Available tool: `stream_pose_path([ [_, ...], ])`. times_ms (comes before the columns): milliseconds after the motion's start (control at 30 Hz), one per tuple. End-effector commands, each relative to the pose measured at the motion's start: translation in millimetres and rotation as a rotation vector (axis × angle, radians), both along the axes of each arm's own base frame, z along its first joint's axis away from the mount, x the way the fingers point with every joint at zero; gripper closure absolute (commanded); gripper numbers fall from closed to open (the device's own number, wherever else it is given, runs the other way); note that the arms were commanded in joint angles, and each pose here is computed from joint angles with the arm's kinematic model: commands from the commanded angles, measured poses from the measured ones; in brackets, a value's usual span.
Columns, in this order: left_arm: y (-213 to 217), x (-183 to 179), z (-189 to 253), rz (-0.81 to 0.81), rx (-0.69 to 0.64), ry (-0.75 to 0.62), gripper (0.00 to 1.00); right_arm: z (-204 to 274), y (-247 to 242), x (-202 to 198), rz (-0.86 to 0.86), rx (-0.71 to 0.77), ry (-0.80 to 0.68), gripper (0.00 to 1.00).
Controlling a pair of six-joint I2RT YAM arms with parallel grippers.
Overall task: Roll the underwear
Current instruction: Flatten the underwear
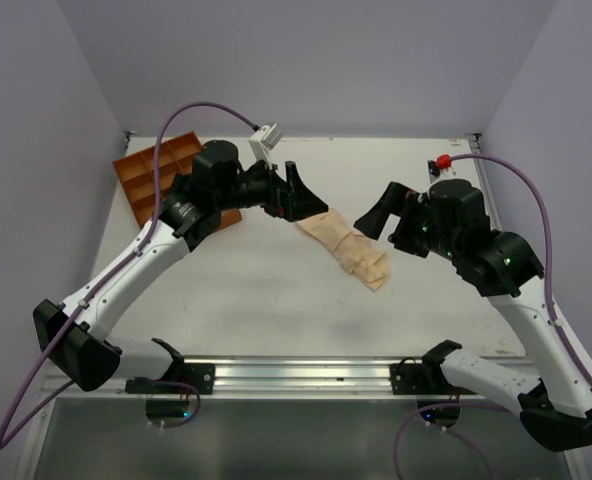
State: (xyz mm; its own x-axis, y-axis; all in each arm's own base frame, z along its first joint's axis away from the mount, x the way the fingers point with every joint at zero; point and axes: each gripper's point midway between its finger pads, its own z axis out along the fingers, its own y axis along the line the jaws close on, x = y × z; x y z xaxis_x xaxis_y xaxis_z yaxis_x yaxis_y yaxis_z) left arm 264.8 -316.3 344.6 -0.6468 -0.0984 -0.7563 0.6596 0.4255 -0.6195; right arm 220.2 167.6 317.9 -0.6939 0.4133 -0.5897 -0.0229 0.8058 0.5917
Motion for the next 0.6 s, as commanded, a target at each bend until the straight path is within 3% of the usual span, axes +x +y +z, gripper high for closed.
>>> stream_pose_path([
  [0, -1, 2, 11, -0.018, 0.004, -0.039, 0.0, 0, -12, 11, -0.082, -0.018, -0.045, 0.01],
  [200, 13, 22, -9, 0.06, 0.079, -0.031, 0.0, -9, -27, 47, -0.145, -0.175, -0.1, 0.03],
  [333, 20, 50, -32, 0.114, 0.106, 0.027, 0.02, -50, -29, 90, -0.107, -0.253, 0.044, 0.12],
  [367, 21, 62, -44, 0.137, 0.118, 0.038, 0.02, -59, -43, 100, -0.144, -0.248, 0.084, 0.24],
  [400, 20, 67, -49, 0.146, 0.123, 0.038, 0.02, -68, -45, 109, -0.146, -0.242, 0.107, 0.29],
  [567, 7, 96, -98, 0.173, 0.167, 0.117, 0.07, -117, -43, 147, -0.103, -0.152, 0.217, 0.43],
])
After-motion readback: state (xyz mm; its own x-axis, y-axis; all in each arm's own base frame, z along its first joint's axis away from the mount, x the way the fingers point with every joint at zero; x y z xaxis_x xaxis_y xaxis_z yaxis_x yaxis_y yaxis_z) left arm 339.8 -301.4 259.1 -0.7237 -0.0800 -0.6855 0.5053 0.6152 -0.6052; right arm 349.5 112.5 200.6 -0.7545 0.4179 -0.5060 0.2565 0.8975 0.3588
